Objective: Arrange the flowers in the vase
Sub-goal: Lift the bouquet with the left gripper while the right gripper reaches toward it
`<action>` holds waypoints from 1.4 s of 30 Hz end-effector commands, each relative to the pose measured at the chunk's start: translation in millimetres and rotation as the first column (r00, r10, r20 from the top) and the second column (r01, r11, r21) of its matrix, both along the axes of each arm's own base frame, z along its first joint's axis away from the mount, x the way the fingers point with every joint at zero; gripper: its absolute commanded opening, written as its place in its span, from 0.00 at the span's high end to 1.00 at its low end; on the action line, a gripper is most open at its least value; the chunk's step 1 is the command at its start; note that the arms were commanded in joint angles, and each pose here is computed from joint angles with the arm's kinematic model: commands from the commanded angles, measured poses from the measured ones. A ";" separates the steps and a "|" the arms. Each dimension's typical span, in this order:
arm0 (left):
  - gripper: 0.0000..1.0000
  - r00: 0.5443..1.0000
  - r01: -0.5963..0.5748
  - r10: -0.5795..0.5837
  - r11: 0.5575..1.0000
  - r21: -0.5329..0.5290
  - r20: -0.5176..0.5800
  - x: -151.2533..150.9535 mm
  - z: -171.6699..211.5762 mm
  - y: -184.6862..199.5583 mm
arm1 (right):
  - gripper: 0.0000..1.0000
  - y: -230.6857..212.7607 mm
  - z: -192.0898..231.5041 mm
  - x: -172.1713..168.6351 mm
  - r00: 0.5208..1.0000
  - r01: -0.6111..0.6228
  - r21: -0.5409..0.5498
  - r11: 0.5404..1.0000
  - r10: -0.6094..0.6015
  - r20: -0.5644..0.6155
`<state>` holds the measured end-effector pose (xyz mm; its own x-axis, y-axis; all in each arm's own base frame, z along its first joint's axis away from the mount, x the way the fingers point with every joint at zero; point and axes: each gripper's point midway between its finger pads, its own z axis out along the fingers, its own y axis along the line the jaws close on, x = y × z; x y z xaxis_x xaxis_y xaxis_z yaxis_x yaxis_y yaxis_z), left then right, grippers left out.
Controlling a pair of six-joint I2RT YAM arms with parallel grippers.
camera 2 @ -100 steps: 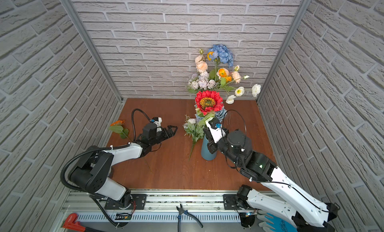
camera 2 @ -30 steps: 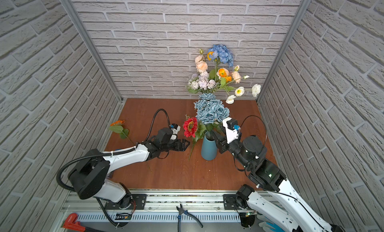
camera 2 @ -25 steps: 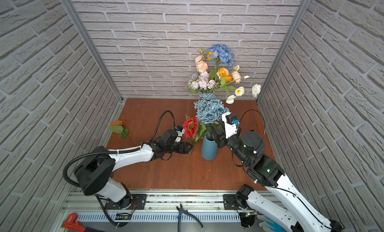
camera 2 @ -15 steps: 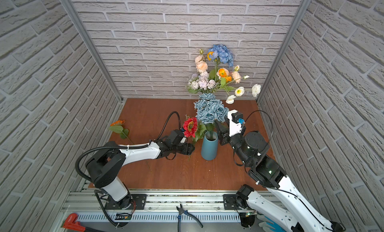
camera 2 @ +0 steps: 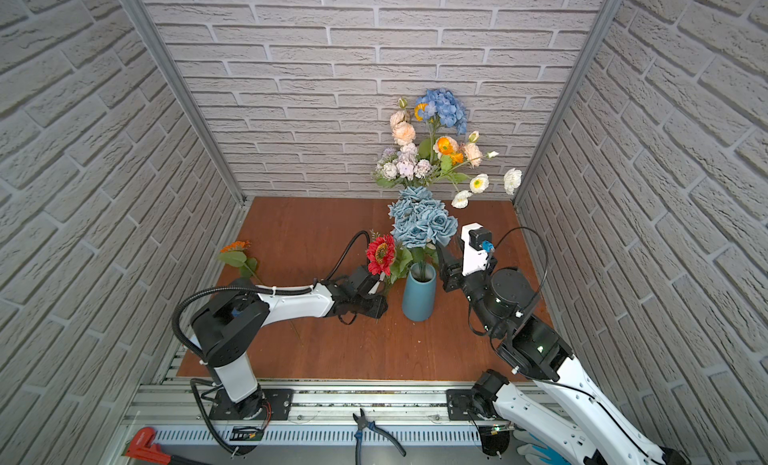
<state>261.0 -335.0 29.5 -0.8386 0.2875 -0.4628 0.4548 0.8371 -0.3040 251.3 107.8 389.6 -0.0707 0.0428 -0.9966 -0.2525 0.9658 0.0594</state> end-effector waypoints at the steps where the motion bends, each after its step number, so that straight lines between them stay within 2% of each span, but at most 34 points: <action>1: 0.53 1.000 -0.003 0.003 1.000 0.022 0.006 2.5 -1.7 -0.2 | 0.47 0.2 9.5 4.2 1.000 0.009 0.026 1.000 -0.010 0.028; 8: 0.71 1.000 -0.014 0.014 1.000 0.024 0.001 4.7 -6.0 1.0 | 0.47 -0.1 9.3 4.4 1.000 0.008 0.038 0.999 -0.009 0.026; 12: 0.76 1.000 -0.026 0.026 0.999 0.022 -0.013 6.3 -9.5 2.9 | 0.47 -1.7 9.9 3.0 1.000 0.011 0.040 0.999 -0.012 0.027; 23: 0.99 0.996 -0.090 0.090 0.996 -0.025 -0.014 14.9 -2.1 16.4 | 0.47 -1.4 6.7 3.7 1.000 0.011 0.043 0.999 -0.012 0.017; 27: 1.00 0.992 -0.125 0.124 0.991 -0.051 -0.017 20.9 2.3 24.6 | 0.47 -1.7 7.5 3.4 1.000 0.011 0.048 0.999 -0.012 0.018; 33: 1.00 0.977 -0.211 0.214 0.963 -0.166 0.003 39.3 31.0 45.0 | 0.47 -1.8 10.9 3.3 1.000 0.010 0.057 0.998 -0.012 0.028; 37: 1.00 0.958 -0.253 0.277 0.938 -0.239 0.074 55.1 67.3 64.6 | 0.47 1.4 12.9 5.5 1.000 0.001 0.060 0.998 -0.003 0.030; 42: 1.00 0.910 -0.288 0.360 0.906 -0.310 0.207 75.6 119.8 91.9 | 0.47 12.1 20.1 6.7 0.998 -0.050 0.071 0.996 0.047 0.042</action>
<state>318.6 -250.6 109.1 -0.8064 -0.0828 -0.5855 0.2343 0.8644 -0.4449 259.0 115.4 384.5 -0.0951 0.0486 -0.9943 -0.2665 0.9611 0.0724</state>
